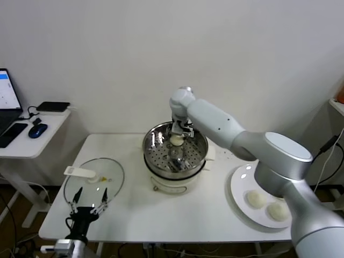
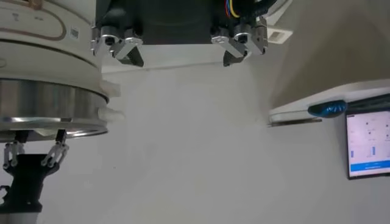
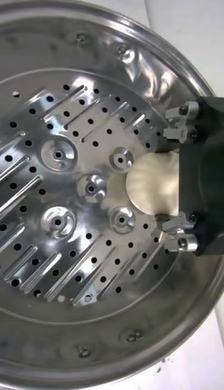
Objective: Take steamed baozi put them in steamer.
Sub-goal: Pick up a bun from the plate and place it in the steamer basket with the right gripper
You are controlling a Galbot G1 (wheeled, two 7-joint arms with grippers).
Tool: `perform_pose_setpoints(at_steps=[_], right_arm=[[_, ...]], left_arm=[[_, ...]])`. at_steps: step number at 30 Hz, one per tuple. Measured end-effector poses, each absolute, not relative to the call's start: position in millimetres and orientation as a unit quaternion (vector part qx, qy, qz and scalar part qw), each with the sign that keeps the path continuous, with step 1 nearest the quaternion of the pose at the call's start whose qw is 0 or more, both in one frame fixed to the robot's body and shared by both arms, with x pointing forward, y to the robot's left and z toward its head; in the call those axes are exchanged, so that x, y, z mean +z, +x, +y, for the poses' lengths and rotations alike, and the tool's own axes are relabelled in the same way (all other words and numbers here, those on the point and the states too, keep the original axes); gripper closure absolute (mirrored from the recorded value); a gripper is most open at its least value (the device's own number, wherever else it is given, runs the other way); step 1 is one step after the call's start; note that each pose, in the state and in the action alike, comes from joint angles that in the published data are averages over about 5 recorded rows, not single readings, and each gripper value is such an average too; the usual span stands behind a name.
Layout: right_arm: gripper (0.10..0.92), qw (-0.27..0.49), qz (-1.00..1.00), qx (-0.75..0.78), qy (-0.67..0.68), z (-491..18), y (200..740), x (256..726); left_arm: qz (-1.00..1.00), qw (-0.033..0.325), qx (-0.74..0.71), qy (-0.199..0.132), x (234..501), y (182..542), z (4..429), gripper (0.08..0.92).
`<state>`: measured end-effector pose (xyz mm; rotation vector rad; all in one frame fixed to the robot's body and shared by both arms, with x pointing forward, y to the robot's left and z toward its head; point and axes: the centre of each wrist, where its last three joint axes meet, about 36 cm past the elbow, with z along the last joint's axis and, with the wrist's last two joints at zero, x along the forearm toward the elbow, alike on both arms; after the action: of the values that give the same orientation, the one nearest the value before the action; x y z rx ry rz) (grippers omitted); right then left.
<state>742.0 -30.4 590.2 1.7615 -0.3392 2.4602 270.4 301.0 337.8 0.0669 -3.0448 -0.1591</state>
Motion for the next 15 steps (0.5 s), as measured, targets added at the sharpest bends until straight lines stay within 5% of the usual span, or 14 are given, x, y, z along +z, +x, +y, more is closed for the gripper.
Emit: perform_pose_setpoints(at_steps=[15], right_arm=[[0.201,0.044,-0.112,0.806,0.580,-32.0,743.7,590.8]], left_arm=[[-0.997,0.047,-0.051,0.023,337.5,269.9,300.5,0.177]])
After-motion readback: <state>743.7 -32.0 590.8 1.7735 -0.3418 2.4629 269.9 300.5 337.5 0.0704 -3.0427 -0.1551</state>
